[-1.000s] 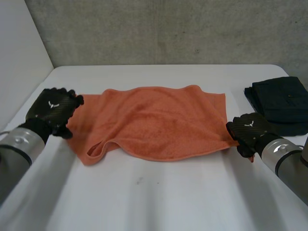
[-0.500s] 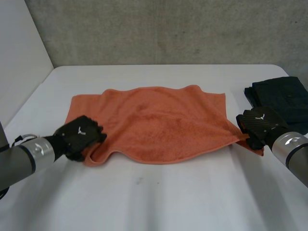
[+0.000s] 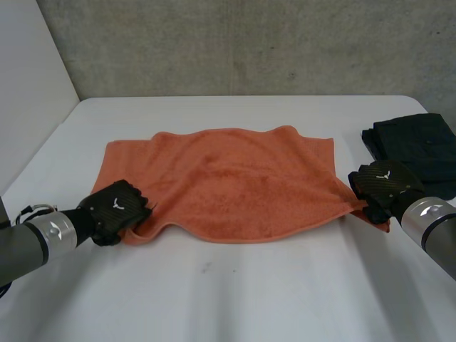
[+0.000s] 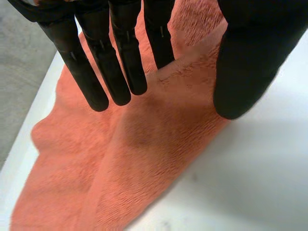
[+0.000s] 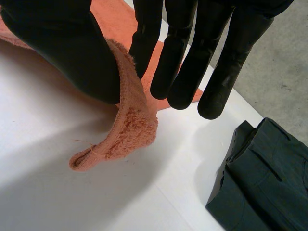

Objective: Fold the laundry.

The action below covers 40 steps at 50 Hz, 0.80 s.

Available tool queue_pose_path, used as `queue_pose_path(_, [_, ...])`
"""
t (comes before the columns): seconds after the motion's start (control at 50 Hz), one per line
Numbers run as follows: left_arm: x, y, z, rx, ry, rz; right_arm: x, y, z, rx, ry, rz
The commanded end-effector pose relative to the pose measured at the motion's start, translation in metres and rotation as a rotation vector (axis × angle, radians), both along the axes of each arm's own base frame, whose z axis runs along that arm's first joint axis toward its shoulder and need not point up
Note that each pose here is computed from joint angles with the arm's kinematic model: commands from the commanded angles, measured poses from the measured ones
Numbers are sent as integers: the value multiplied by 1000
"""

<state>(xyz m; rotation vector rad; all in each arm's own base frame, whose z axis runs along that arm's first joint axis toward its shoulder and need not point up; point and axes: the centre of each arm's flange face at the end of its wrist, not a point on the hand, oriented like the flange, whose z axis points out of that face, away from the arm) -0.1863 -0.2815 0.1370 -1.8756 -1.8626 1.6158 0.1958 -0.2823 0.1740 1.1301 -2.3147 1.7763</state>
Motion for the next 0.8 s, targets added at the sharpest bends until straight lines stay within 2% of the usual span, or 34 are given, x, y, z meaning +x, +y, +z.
queue_pose_path(0.02, [1,-14,-6,-132,-68,84,0,0,1,2,0,-2])
queue_pose_path(0.24, [2,-6,-2,-232,-118,162,-1,1,7,3,4,-9])
queue_pose_path(0.3, [6,0,14,-264,-107,222,-2,7,20,17,15,-8])
queue_pose_path(0.46, [27,35,69,-321,44,546,-9,48,69,63,142,38])
queue_pose_path(0.48, [33,48,78,-335,46,609,-10,54,73,70,156,45])
queue_pose_path(0.56, [43,87,86,-312,4,692,-15,82,92,94,240,86])
queue_pose_path(0.68, [37,116,74,-207,-14,619,-23,96,82,169,361,143])
queue_pose_path(0.8, [33,91,56,-178,6,597,-18,68,50,210,349,136])
